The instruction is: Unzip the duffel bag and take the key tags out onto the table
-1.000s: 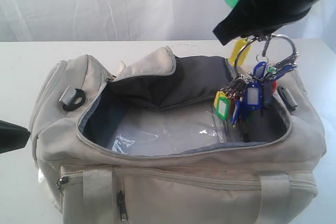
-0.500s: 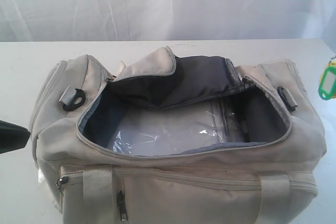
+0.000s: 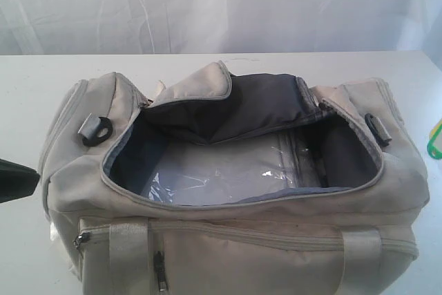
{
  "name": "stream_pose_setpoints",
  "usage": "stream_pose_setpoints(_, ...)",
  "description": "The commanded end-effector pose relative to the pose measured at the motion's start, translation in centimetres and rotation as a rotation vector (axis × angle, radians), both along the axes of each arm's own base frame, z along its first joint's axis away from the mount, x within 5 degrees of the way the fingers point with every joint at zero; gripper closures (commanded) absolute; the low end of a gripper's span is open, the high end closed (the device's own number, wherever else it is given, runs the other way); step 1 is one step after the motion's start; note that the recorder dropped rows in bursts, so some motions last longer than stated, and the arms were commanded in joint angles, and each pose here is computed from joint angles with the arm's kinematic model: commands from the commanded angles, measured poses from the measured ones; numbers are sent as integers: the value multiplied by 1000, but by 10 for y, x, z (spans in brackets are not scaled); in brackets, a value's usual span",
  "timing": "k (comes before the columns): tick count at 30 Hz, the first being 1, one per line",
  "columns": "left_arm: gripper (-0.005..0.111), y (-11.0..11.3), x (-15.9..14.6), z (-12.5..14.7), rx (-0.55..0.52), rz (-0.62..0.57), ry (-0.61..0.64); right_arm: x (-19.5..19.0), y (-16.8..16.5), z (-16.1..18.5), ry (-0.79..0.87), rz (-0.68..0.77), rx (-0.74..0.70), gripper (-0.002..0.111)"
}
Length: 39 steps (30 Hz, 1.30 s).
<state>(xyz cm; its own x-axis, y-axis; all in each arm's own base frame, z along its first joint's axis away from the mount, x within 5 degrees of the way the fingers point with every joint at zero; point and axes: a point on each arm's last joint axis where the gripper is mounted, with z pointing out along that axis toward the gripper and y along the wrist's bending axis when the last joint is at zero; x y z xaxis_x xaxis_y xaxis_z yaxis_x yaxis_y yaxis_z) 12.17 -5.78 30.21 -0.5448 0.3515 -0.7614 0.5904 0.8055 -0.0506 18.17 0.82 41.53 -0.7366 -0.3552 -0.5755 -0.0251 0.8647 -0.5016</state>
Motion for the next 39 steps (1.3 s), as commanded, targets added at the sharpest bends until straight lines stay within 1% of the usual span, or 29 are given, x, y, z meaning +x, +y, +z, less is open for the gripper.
stream_pose_setpoints(1,107,-1,-3,0,-17,-9,15,2,-6,-25,64,-60,-7,108)
stream_pose_setpoints(6,107,-2,-4,0,-23,-11,20,11,-5,-57,177,-89,-18,108)
stream_pose_setpoints(14,107,-2,-4,0,-22,-12,22,32,5,-111,402,-99,-32,108)
stream_pose_setpoints(20,107,-2,-4,0,-22,-12,22,52,13,-150,483,-109,-26,108)
stream_pose_setpoints(23,107,-2,-4,0,-22,-12,22,59,22,-170,522,-83,43,108)
stream_pose_setpoints(27,107,-2,-4,0,-22,-12,22,73,40,-192,516,9,195,108)
stream_pose_setpoints(30,107,-2,-4,0,-22,-12,22,83,53,-198,471,57,309,108)
stream_pose_setpoints(34,107,-2,-4,0,-23,-11,20,92,60,-201,415,81,377,108)
stream_pose_setpoints(39,107,-2,-4,0,-25,-11,20,105,73,-200,391,125,477,108)
